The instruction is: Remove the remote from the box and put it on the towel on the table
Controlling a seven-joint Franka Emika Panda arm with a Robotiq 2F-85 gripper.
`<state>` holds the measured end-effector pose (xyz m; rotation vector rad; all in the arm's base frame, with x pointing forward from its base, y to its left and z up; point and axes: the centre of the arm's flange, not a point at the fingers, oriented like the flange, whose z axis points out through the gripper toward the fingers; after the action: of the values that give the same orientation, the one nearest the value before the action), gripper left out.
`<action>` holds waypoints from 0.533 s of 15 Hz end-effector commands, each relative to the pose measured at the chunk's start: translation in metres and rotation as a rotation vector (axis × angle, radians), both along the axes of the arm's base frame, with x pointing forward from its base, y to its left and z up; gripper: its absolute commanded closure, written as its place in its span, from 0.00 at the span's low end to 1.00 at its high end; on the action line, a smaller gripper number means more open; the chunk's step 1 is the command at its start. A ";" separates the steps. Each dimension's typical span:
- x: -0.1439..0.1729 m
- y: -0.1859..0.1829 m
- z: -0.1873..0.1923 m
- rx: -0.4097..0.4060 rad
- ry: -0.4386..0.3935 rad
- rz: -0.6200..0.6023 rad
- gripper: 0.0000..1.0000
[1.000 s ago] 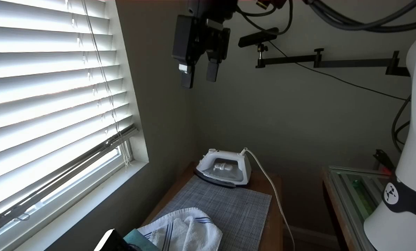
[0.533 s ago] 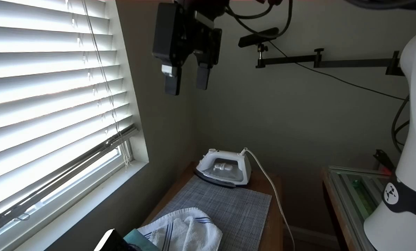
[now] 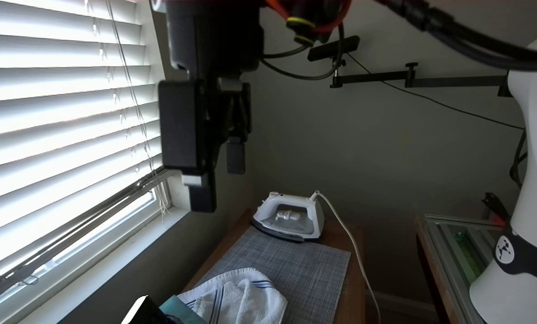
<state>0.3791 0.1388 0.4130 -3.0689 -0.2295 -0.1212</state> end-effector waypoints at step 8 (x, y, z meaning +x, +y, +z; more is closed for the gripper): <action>0.042 0.013 -0.044 -0.012 0.083 0.023 0.00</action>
<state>0.4015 0.1456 0.3971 -3.0851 -0.2566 -0.0701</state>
